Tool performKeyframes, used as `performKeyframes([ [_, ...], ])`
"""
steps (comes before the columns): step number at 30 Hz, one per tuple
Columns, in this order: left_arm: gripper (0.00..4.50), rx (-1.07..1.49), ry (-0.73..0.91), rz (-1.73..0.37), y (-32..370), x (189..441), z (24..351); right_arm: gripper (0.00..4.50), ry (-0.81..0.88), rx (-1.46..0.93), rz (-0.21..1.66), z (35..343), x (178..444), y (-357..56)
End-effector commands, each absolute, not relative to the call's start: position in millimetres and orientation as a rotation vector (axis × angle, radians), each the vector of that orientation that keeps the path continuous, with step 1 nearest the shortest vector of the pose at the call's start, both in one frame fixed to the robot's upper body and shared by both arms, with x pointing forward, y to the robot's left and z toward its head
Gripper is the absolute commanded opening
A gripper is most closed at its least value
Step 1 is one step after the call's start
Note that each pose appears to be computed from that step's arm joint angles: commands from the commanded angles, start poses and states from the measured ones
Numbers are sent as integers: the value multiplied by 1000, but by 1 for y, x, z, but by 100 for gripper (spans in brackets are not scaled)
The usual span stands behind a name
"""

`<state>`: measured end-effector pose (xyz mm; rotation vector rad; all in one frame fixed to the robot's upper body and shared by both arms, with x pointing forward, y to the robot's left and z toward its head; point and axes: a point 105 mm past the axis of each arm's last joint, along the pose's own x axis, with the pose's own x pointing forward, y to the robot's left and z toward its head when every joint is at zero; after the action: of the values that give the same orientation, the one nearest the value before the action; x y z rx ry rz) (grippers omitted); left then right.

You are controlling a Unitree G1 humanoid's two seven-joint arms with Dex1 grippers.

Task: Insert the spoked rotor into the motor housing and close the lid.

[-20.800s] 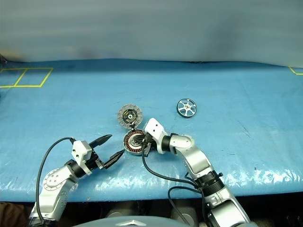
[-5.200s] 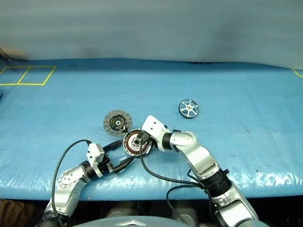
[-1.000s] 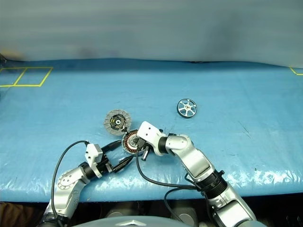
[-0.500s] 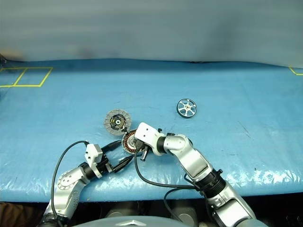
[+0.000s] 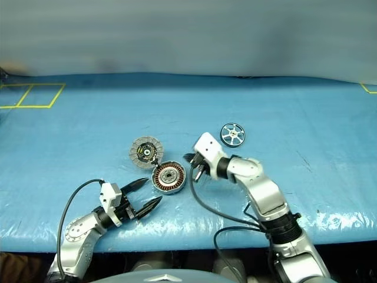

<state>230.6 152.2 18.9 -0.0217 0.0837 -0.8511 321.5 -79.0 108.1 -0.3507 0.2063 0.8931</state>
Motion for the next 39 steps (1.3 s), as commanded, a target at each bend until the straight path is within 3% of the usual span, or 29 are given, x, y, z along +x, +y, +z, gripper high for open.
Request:
performKeyframes([
  [1, 450, -8, 67, -850, 157, 227, 27, 56, 180, -494, 625, 125, 360, -135],
  [5, 450, -8, 71, -847, 158, 225, 27, 180, 199, -522, 507, 128, 380, -164],
  [17, 450, -17, 72, -832, 153, 225, 24, 180, 293, -478, 500, 112, 406, -179],
  [32, 450, -6, 84, -816, 154, 225, 21, 180, 357, -465, 568, 91, 408, -174],
  [34, 450, -5, 85, -816, 154, 225, 21, 143, 363, -469, 572, 88, 408, -174],
  [39, 450, -4, 87, -815, 154, 225, 21, 143, 366, -451, 580, 86, 407, -174],
])
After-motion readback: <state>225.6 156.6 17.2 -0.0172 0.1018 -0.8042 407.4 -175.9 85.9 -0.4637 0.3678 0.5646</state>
